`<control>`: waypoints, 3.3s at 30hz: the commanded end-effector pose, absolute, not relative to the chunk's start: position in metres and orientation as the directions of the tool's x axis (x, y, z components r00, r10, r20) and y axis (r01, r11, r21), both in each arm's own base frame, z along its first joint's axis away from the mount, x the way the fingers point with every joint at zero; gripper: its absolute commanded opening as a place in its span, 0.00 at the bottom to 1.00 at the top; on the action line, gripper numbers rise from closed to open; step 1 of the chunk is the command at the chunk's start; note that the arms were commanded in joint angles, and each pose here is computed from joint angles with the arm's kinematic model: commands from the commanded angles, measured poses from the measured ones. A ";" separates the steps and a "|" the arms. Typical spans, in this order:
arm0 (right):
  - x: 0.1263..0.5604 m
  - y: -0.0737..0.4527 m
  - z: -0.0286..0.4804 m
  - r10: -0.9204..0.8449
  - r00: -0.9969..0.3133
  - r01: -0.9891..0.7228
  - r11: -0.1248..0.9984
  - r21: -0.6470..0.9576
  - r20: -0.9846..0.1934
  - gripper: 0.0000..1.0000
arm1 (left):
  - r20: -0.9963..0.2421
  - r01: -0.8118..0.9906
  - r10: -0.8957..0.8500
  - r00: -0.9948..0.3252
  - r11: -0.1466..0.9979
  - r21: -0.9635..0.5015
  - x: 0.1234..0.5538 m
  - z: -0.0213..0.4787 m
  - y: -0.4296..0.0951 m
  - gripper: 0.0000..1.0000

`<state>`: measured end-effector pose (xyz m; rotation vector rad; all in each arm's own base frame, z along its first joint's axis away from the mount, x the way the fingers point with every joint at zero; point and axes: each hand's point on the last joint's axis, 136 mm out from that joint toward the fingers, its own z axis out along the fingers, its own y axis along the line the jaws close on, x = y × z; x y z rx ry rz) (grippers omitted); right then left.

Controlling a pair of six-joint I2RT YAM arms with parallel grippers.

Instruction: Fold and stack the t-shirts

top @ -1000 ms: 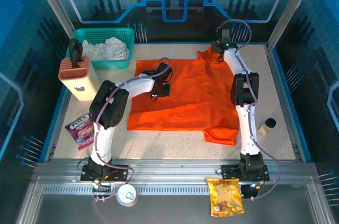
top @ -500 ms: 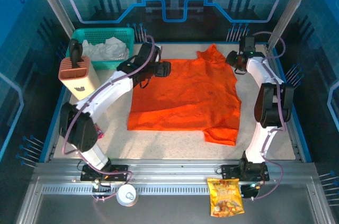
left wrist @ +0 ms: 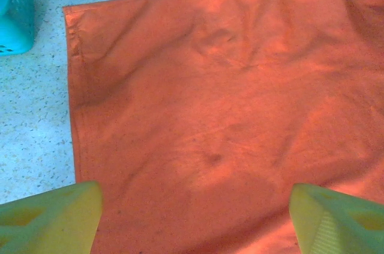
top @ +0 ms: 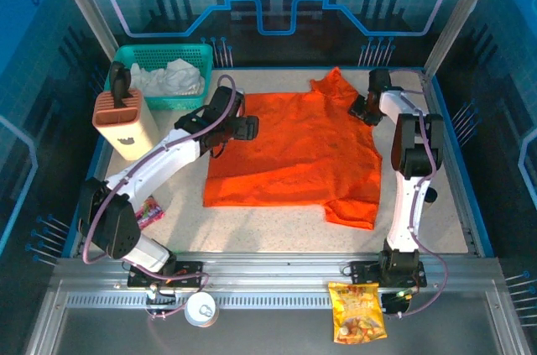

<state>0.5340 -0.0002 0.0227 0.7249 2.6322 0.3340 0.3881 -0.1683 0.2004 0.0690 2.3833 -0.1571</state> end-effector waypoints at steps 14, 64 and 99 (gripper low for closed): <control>0.466 -0.032 0.015 0.621 -0.770 0.577 0.777 0.252 -0.148 0.44 | -0.518 -0.062 -0.102 -0.850 0.994 -0.094 0.464 0.159 -0.144 0.66; 0.328 0.303 0.080 -0.157 -0.947 -0.265 0.874 0.406 -0.282 0.67 | -0.723 -0.020 -0.136 -0.677 0.986 -0.167 0.564 0.232 -0.100 0.73; 0.233 0.309 0.010 -0.219 -0.972 -0.237 0.903 0.358 -0.090 0.62 | -0.395 -0.089 -0.086 -0.914 0.996 -0.012 0.543 0.043 -0.098 0.52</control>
